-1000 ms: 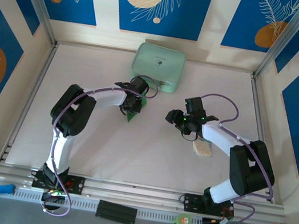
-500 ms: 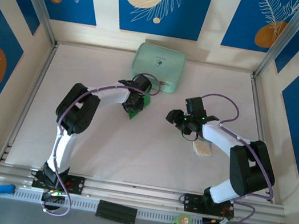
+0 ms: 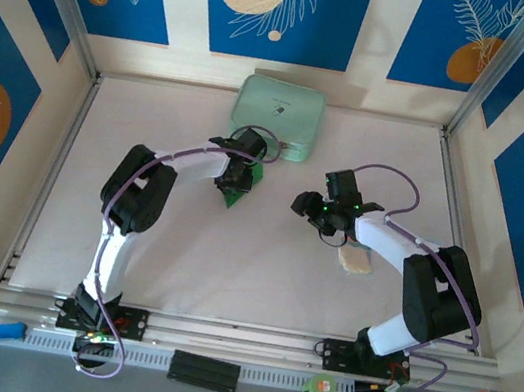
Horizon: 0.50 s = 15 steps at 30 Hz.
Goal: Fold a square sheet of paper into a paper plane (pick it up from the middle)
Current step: Move the paper plane to the top-center of the table.
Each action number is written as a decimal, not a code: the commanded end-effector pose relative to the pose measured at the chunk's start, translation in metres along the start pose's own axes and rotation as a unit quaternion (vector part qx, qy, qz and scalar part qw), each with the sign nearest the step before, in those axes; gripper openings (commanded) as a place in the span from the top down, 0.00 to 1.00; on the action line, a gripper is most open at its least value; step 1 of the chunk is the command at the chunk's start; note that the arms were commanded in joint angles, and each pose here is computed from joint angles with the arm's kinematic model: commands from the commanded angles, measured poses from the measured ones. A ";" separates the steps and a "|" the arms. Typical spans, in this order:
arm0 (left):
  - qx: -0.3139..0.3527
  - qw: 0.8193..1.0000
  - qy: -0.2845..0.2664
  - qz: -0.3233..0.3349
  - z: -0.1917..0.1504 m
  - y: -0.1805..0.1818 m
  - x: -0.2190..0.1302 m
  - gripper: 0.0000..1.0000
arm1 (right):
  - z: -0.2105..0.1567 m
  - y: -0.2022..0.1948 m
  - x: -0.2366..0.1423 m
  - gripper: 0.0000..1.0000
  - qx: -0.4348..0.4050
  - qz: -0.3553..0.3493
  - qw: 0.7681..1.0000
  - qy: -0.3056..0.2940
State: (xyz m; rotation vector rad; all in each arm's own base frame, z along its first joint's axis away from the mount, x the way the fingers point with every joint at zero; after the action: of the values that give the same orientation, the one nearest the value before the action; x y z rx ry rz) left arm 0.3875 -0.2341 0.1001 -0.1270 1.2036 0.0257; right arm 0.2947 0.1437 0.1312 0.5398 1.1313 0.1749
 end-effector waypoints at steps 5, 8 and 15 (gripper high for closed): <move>-0.043 0.998 -0.023 -0.044 0.017 -0.001 -0.050 0.59 | 0.003 0.003 -0.004 0.38 0.005 0.003 1.000 0.001; -0.048 0.997 -0.036 -0.040 0.019 0.002 -0.060 0.58 | 0.003 0.002 -0.004 0.38 0.006 0.003 1.000 0.002; -0.058 0.994 -0.076 -0.054 0.025 0.010 -0.096 0.55 | 0.010 0.003 -0.013 0.38 -0.007 -0.009 1.000 -0.015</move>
State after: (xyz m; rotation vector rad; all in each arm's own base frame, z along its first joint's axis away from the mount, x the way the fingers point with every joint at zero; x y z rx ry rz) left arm 0.3814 -0.2305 0.1717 -0.2655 1.0903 -0.0118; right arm 0.2942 0.1419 0.1304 0.5379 1.1383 0.1668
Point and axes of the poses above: each hand's point on the last joint's axis, 136 mm out from that joint toward the fingers, its own x axis out along the fingers, its own y axis along the line the jaws close on, z = x × y, the point moved 8 cm from there along -x, back along the fingers, and after that the axes turned 5 degrees about -x, right-handed, at the moved point
